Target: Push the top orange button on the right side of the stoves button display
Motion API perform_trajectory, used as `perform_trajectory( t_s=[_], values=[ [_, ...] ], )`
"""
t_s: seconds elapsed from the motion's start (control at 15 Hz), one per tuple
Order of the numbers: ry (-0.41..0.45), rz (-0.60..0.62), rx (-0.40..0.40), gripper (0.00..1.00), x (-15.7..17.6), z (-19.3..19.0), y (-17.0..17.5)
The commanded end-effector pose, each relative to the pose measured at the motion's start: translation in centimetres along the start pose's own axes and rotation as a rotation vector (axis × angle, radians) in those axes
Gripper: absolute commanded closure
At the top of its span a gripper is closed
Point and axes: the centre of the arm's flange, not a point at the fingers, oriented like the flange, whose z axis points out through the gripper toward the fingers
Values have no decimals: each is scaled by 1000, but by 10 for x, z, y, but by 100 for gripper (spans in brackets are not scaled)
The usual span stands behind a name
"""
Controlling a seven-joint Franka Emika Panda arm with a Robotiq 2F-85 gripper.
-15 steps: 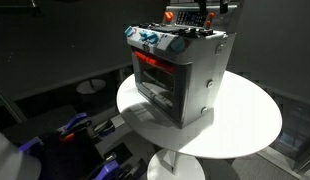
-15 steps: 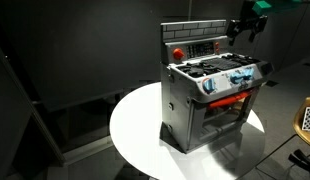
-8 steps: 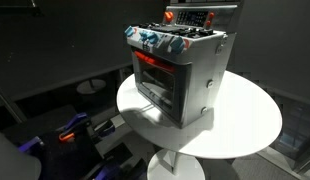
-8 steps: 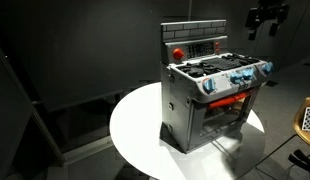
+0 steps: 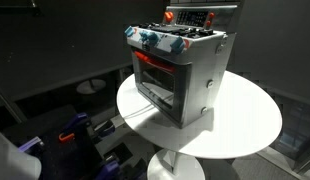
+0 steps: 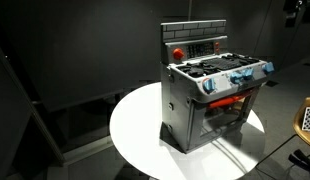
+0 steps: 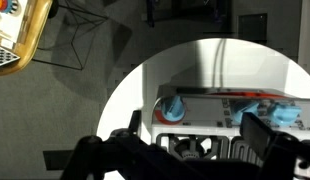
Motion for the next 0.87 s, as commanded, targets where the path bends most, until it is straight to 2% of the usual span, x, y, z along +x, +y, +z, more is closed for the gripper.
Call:
perform_trajectory(
  t_s=[0.0, 0.47, 0.53, 0.6, 0.8],
  values=[
    [-9, -84, 45, 0, -45, -10, 4],
    [3, -134, 60, 0, -85, -22, 7],
    [3, -137, 62, 0, -87, -21, 6],
    [2, -113, 36, 0, -74, -22, 5],
    [4, -115, 38, 0, -79, -22, 5]
  ],
)
